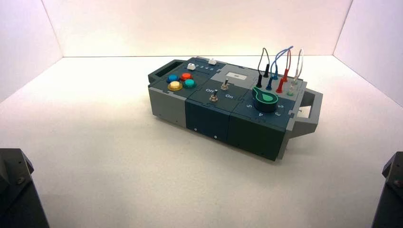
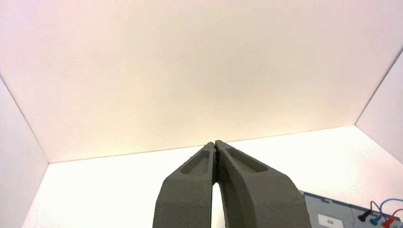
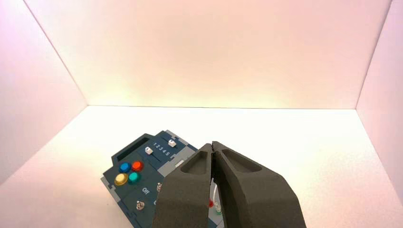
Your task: Move the bottom slider to position 4.
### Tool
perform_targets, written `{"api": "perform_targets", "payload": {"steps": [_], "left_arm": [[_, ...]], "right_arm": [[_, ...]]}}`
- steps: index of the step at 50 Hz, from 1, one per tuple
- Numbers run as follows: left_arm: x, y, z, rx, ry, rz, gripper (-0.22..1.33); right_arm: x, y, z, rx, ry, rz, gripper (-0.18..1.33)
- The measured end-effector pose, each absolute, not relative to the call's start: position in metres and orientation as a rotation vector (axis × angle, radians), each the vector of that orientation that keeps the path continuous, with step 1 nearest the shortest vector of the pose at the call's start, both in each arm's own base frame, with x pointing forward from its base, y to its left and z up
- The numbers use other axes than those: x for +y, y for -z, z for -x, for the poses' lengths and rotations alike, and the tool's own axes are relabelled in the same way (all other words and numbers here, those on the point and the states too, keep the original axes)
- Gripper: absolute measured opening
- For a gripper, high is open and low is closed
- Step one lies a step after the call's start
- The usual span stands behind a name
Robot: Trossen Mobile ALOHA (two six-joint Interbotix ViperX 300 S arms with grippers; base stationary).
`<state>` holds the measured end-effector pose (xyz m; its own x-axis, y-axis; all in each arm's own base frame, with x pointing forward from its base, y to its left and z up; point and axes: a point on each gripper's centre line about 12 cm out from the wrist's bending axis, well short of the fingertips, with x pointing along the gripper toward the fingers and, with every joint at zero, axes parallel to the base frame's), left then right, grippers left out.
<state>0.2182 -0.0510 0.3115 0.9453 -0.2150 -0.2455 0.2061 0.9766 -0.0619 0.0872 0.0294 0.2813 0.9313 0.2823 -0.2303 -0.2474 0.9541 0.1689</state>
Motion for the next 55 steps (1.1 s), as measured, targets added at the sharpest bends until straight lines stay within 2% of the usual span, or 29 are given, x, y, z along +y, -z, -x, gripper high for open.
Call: {"api": "perform_targets", "payload": {"steps": [27, 35, 40, 55], "left_arm": [[-0.083, -0.295, -0.226, 0.344, 0.323, 0.047, -0.16], [-0.116, -0.271, -0.245, 0.49, 0.397, 0.0, -0.16], [-0.142, -0.245, -0.261, 0.611, 0.436, -0.038, -0.16], [-0.183, -0.175, -0.312, 0.856, 0.431, -0.117, -0.16]], "right_arm": [[0.032, -0.281, -0.086, 0.258, -0.3, -0.133, -0.14], [0.032, -0.281, -0.086, 0.258, -0.303, -0.133, -0.14], [0.032, -0.281, -0.086, 0.258, -0.302, -0.132, -0.14], [0.032, -0.281, -0.086, 0.259, -0.303, -0.131, -0.14]]}}
